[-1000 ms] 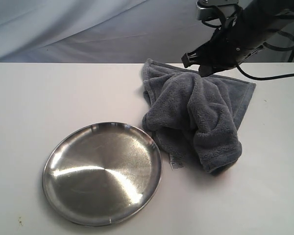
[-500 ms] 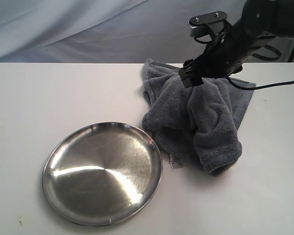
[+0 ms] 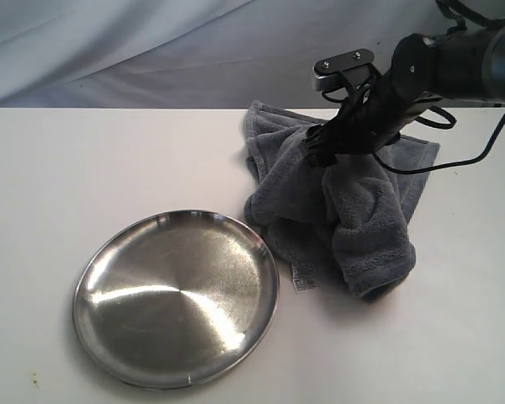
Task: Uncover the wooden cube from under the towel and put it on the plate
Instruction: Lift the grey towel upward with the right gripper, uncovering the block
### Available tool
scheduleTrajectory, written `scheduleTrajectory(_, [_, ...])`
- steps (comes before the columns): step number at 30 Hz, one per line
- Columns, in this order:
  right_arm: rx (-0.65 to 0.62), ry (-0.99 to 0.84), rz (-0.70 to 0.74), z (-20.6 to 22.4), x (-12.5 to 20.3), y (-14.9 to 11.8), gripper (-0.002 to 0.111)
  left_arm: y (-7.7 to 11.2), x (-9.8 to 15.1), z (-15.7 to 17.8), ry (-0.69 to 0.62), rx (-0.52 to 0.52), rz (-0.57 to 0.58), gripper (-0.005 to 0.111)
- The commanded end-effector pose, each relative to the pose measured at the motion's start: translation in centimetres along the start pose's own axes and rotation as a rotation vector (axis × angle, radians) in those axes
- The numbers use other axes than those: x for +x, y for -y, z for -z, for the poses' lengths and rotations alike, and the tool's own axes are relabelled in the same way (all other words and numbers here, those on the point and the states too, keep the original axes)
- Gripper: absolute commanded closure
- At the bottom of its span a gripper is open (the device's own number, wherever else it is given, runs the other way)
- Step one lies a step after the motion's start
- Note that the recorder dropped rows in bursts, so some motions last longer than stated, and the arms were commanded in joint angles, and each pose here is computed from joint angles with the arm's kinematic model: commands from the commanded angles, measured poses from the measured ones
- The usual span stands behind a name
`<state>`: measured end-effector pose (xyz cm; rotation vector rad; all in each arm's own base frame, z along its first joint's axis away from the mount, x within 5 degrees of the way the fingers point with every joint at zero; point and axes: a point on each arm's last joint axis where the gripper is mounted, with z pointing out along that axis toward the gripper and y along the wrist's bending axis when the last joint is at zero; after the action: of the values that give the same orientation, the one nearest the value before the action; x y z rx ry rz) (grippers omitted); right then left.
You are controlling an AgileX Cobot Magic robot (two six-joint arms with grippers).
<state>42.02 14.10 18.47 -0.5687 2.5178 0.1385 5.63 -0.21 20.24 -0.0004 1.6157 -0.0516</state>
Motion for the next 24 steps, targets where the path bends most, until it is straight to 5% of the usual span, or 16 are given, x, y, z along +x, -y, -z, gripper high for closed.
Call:
scheduleTrajectory(1, [0.000,-0.014,0.020,-0.2,0.0,-0.2,0.036,0.0,0.1,0.0,-0.001,0.001,0.001,0.105])
scheduleTrajectory(17, [-0.012,-0.073,0.020,-0.1,0.6,-0.3,0.107,0.0,0.1,0.0,-0.001,0.001,0.001,0.105])
scheduleTrajectory(24, [-0.043,-0.011,-0.022,3.6,-0.7,-0.7,0.108,0.0,0.1,0.0,-0.001,0.001,0.001,0.105])
